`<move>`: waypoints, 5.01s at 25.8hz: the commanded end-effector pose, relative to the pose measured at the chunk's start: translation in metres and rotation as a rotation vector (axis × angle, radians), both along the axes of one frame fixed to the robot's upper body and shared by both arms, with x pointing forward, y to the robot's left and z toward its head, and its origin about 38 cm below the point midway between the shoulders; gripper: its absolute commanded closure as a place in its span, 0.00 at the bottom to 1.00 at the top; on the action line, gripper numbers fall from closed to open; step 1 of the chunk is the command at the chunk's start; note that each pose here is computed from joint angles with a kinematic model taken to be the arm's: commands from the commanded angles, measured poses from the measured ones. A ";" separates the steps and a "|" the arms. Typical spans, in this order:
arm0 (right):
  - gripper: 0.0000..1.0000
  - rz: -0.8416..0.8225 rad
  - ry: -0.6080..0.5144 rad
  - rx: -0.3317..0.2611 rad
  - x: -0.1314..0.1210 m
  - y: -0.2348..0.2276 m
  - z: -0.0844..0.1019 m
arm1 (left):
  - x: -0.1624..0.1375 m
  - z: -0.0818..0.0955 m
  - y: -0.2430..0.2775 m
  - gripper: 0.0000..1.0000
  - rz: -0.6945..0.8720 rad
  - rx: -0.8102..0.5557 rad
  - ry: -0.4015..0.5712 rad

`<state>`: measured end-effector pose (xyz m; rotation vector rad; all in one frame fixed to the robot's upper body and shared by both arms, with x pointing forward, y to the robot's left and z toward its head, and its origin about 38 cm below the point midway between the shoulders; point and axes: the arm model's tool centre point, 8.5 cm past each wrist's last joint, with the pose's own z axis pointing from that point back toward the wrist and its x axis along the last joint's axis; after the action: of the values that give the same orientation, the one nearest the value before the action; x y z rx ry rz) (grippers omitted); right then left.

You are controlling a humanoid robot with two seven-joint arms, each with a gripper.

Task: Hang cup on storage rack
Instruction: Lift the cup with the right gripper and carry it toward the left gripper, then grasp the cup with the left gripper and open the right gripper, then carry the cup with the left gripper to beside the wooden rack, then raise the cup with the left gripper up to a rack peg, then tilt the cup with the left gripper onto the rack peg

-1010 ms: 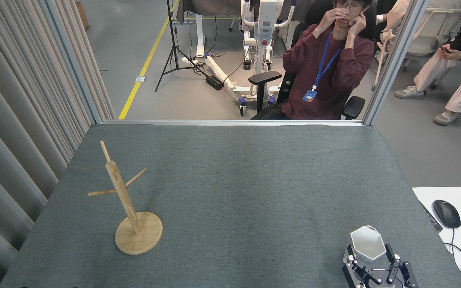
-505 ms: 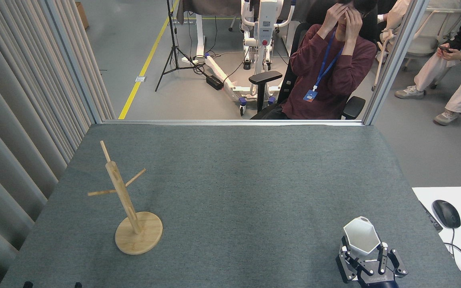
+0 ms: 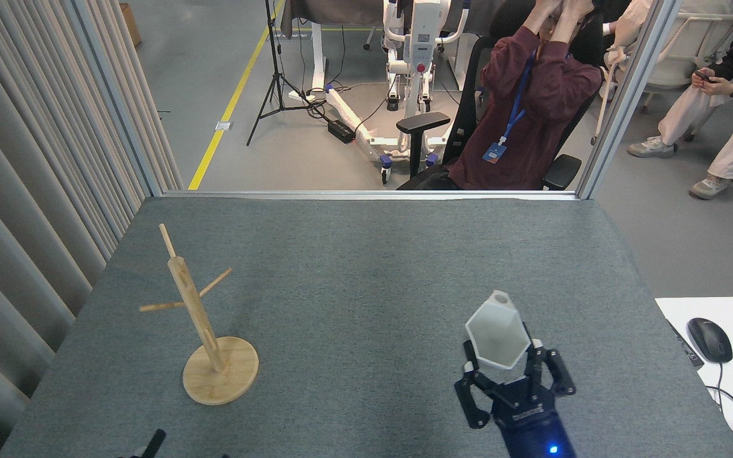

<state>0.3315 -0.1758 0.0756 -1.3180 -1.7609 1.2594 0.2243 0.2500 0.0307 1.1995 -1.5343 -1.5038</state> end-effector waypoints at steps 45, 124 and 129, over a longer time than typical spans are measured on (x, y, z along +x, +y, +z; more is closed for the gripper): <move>0.02 0.300 0.047 -0.083 -0.105 0.165 -0.034 | 0.032 -0.001 -0.127 0.90 -0.322 0.052 -0.040; 0.02 -0.344 0.270 0.006 -0.069 -0.032 -0.070 | 0.146 0.026 0.070 0.88 0.265 0.409 -0.186; 0.02 -0.346 0.270 0.010 -0.069 -0.031 -0.070 | 0.151 0.024 0.063 0.53 0.241 0.412 -0.190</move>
<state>0.2625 -0.2075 0.0056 -1.3111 -1.2871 1.1701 0.3725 0.3171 0.0553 1.7402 -1.1591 -1.6166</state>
